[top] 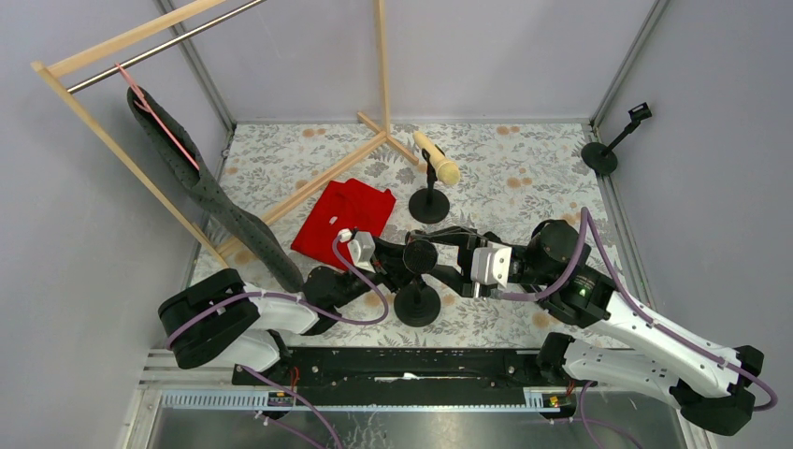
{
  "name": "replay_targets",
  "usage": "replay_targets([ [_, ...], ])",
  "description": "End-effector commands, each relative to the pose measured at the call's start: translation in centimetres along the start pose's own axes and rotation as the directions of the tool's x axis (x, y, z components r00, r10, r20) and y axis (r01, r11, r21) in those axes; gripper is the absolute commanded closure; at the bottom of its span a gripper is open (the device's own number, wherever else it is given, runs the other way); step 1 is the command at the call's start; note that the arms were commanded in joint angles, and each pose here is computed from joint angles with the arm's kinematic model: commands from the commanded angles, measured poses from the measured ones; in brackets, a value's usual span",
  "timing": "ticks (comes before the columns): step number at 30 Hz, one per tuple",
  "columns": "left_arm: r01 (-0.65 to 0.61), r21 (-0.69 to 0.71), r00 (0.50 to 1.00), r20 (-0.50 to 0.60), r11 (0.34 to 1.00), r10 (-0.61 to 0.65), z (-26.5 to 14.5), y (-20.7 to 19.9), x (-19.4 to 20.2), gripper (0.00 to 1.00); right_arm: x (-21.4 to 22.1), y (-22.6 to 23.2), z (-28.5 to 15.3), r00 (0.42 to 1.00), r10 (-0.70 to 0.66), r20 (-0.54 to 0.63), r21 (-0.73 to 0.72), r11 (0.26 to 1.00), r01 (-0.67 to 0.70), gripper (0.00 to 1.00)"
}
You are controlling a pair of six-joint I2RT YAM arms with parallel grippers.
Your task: Attach the microphones to the stand
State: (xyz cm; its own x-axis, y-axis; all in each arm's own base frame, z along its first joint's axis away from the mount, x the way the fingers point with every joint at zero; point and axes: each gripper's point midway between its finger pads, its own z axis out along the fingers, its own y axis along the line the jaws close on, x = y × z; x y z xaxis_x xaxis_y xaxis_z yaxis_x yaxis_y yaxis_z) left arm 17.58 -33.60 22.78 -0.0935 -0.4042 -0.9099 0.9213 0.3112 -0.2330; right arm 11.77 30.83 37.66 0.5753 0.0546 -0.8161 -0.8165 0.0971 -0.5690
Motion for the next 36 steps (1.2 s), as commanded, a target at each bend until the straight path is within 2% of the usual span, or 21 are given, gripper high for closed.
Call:
replay_targets([
  [1,-0.040,0.194,0.995,0.101,0.980,0.021,-0.3,-4.4,-3.0,1.00,15.0,6.5,-3.8,0.820,0.242,-0.518,0.011,0.961,-0.277,1.00],
  [22,-0.044,0.204,0.995,0.096,0.978,0.025,0.0,-4.5,-2.8,1.00,18.1,9.8,-5.5,0.743,0.293,-0.601,0.015,0.934,-0.356,1.00],
  [29,-0.044,0.211,0.995,0.095,0.977,0.024,-0.2,-4.7,-2.8,1.00,19.7,10.5,-6.6,0.689,0.293,-0.663,0.032,0.931,-0.364,1.00],
  [36,-0.051,0.209,0.995,0.100,0.977,0.030,-0.3,-4.7,-2.9,1.00,20.7,11.0,-7.1,0.663,0.286,-0.692,0.036,0.931,-0.363,1.00],
])
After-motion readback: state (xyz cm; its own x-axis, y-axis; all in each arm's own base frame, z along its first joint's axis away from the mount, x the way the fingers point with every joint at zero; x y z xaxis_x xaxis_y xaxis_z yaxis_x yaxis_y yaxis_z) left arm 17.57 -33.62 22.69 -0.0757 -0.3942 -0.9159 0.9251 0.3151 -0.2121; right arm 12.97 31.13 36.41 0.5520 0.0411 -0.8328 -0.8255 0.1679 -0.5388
